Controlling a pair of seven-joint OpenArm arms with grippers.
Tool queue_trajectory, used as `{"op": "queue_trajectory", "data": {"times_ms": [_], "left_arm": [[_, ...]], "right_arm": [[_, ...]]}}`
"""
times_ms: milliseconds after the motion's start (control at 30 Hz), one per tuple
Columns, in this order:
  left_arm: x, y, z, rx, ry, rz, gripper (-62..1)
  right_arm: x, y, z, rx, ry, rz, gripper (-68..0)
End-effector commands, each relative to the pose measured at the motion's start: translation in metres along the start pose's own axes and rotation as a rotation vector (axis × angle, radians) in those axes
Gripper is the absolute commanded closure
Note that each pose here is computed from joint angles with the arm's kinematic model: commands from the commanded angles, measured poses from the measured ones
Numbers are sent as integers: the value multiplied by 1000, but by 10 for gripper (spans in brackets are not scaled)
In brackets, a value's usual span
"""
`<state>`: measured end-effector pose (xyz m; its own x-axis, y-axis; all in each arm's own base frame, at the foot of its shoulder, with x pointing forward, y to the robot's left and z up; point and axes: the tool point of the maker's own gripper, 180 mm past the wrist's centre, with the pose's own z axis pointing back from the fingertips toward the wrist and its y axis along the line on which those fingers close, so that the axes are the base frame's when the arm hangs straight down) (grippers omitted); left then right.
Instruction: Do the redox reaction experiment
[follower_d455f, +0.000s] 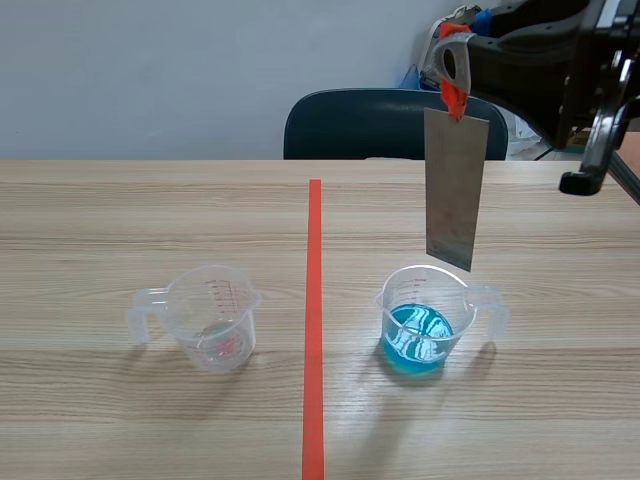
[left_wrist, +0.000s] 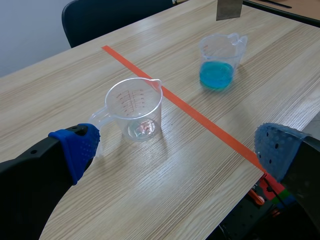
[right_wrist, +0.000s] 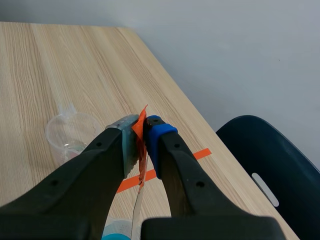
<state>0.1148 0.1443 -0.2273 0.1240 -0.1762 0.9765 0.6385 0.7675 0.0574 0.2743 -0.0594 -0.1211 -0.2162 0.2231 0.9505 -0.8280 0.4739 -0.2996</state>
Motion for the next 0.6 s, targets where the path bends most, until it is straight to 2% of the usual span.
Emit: {"op": "queue_trajectory", "data": {"times_ms": [0, 567], "left_arm": [[5, 0, -1, 8, -24, 9, -623], [5, 0, -1, 8, -24, 9, -623]], "right_arm": [[14, 0, -1, 11, -45, 18, -5], [15, 0, -1, 11, -51, 18, -4]]}}
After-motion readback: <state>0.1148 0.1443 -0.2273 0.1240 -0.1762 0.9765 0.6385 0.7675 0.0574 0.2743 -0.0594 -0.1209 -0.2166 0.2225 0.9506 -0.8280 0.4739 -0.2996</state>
